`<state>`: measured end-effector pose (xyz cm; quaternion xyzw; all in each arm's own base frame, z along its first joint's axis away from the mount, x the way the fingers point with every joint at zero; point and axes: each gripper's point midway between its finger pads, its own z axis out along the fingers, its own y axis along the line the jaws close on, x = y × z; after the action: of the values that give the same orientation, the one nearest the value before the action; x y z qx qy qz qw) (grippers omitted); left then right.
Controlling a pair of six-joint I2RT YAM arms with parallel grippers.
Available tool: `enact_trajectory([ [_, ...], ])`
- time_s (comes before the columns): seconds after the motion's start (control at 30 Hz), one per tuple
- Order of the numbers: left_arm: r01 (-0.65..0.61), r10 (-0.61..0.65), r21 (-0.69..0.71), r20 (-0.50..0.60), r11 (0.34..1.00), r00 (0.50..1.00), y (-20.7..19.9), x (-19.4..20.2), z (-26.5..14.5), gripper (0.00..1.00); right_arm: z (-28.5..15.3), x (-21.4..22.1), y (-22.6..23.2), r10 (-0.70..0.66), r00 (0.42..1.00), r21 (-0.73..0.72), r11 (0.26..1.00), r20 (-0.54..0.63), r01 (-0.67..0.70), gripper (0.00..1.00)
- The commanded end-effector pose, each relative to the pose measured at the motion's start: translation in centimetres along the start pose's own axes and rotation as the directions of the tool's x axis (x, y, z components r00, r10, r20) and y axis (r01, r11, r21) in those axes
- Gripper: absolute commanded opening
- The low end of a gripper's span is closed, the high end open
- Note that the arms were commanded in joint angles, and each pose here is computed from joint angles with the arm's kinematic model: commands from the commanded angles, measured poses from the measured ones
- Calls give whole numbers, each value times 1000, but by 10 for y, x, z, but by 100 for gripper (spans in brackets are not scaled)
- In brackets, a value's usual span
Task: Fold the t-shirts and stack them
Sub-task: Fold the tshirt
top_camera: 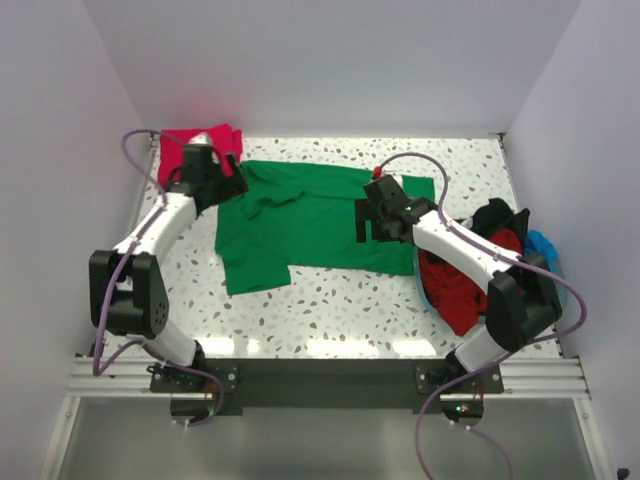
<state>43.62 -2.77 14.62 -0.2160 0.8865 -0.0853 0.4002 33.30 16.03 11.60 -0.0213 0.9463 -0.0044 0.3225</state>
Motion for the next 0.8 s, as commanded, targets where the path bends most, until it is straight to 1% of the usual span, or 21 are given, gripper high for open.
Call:
enact_trajectory([
  [0.0, -73, 77, 52, -88, 996, 993, -31, 43, 19, 100, 13, -10, 4, 56, 998, 39, 998, 13, -56, 99],
  [0.07, -65, 69, 31, -154, 997, 986, -26, 61, 34, 100, 23, -7, 11, 66, 998, 30, 997, -5, -66, 99],
  [0.23, -83, 82, 2, -214, 997, 973, -13, 88, 61, 100, 43, 13, 11, 56, 996, 60, 997, -67, -52, 99],
  [0.37, -112, 85, -81, -280, 990, 956, 10, 112, 75, 100, 52, 27, 13, 32, 994, 55, 998, -102, -26, 99],
  [0.47, -128, 67, -182, -311, 975, 948, 36, 123, 76, 100, 59, 37, 16, 3, 992, 58, 998, -125, 5, 99],
  [0.53, -118, 44, -225, -311, 967, 949, 50, 124, 72, 100, 66, 46, 22, -20, 989, 58, 998, -150, 29, 99],
  [0.57, -102, 16, -255, -319, 962, 948, 64, 126, 69, 100, 67, 48, 24, -24, 988, 55, 998, -155, 33, 99],
  [0.63, -69, -20, -275, -309, 959, 951, 76, 122, 64, 100, 72, 58, 31, -39, 984, 51, 998, -176, 48, 99],
  [0.67, -48, -52, -305, -311, 951, 949, 91, 123, 60, 100, 73, 61, 34, -47, 983, 47, 997, -179, 56, 99],
  [0.77, -22, -76, -329, -280, 944, 957, 107, 114, 52, 100, 74, 73, 47, -66, 979, 35, 997, -194, 75, 99],
])
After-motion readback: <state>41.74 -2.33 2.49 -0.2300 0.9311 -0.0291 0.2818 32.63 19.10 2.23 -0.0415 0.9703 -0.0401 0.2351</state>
